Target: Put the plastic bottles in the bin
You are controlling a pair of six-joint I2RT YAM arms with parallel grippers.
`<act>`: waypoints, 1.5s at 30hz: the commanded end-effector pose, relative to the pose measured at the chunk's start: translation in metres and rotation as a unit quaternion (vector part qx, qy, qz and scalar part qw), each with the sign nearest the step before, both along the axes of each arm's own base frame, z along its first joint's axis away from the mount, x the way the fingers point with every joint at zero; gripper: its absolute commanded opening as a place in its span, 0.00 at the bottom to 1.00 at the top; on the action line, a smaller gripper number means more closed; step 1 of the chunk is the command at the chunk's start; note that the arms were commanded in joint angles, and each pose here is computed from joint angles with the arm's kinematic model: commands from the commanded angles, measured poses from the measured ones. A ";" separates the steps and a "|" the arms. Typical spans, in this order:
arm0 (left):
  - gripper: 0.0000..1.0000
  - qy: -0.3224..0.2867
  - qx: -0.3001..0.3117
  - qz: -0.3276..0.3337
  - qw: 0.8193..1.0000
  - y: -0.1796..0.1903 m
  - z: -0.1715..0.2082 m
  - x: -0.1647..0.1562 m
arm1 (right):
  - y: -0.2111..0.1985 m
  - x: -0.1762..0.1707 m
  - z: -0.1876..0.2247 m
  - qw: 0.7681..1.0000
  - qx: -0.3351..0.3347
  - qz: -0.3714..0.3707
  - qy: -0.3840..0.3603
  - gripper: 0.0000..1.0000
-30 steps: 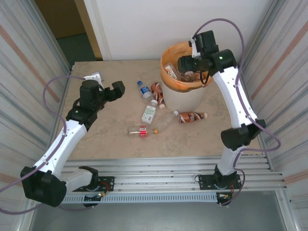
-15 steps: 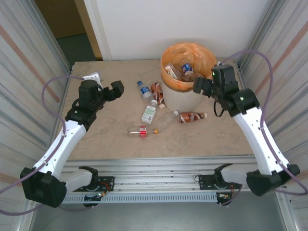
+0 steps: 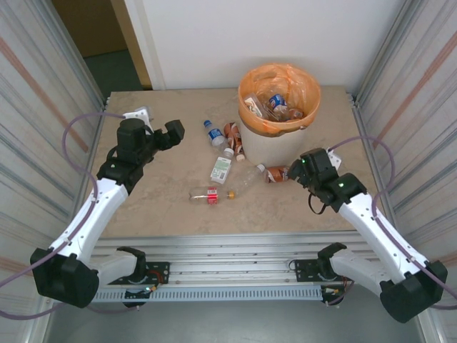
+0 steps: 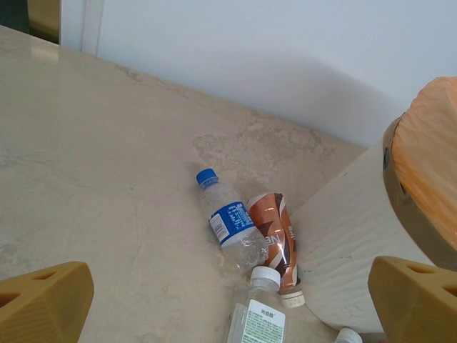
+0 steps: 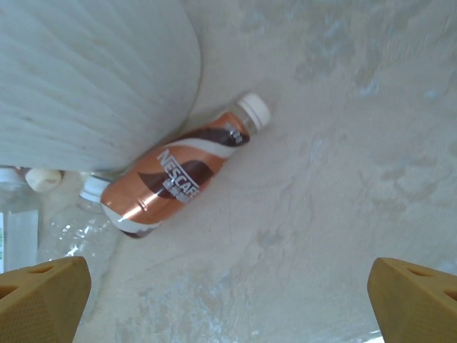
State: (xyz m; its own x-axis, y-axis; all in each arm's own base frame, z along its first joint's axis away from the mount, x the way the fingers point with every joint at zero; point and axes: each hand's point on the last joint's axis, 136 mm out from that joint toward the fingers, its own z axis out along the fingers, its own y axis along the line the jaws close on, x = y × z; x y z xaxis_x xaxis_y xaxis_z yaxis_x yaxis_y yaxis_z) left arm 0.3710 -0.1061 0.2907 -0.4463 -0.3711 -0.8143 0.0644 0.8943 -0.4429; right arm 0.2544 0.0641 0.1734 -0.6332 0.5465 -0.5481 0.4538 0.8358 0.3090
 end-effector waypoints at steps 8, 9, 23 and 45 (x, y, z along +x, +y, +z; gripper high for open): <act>0.99 0.013 0.000 0.002 1.000 0.001 -0.015 0.002 | 0.032 0.029 -0.041 0.993 0.098 -0.060 0.004 0.98; 0.99 0.015 0.000 0.002 1.000 0.001 -0.017 0.001 | 0.034 0.031 -0.043 0.992 0.105 -0.067 0.005 0.98; 0.99 0.032 0.002 0.003 0.999 0.002 -0.032 0.002 | 0.059 0.061 -0.084 0.989 0.120 -0.070 0.041 0.98; 0.99 0.047 -0.006 0.000 0.999 -0.001 -0.045 0.002 | 0.061 0.079 -0.126 0.990 0.099 -0.069 0.068 1.00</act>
